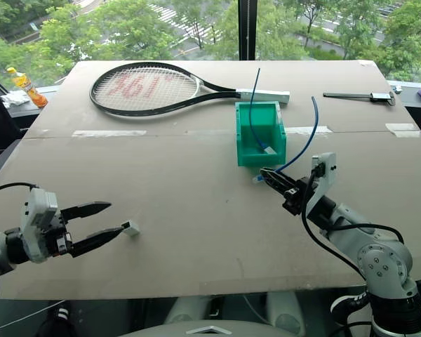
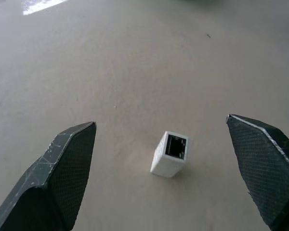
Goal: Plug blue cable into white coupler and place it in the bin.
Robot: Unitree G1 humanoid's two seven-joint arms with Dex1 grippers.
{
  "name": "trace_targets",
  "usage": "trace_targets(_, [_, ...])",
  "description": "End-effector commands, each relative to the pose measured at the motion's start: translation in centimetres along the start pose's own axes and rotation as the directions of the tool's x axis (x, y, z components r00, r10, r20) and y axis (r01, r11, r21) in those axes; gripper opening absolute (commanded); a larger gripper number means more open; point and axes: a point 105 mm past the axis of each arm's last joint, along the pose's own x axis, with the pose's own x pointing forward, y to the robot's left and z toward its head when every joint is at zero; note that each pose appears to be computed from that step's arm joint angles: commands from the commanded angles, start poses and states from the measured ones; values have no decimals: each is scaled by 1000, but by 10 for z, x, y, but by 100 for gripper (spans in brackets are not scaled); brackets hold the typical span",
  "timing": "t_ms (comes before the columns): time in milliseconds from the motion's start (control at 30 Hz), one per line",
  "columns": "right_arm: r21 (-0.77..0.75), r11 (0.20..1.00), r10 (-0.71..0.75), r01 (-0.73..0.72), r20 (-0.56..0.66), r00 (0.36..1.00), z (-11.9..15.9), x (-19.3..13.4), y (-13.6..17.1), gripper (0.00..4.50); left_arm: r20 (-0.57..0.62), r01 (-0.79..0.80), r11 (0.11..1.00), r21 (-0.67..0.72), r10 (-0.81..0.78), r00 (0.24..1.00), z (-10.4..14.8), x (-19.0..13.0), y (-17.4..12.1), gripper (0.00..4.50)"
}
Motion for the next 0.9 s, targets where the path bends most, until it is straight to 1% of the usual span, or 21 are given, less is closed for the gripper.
trace_targets(33, [-46,997,64,-65,-18,998,3,0,11,0,4,2,996,86,-2,1000,6,6,-2,442])
trace_targets(267, [-75,995,56,-58,-31,998,2,-3,10,0,-11,-18,992,127,20,1000,-12,15,6,442])
trace_targets(567, [-89,995,43,-45,-25,999,5,-7,11,0,-40,27,986,164,-21,999,-25,22,8,442])
trace_targets(667, [-93,995,36,-38,-26,999,6,-8,10,0,-33,33,984,174,-28,999,-25,27,9,362])
trace_targets(733, [-96,995,34,-36,-26,999,7,-9,10,0,-32,45,982,183,-40,999,-25,30,8,261])
trace_targets(833, [-98,995,29,-32,-26,999,8,-10,10,0,-27,57,981,183,-53,998,-24,34,6,124])
trace_targets(867, [-99,995,27,-30,-27,999,8,-11,10,0,-29,65,981,185,-61,998,-25,36,5,69])
trace_targets(900, [-100,995,25,-28,-28,999,8,-11,10,0,-34,78,979,191,-73,997,-25,38,4,38])
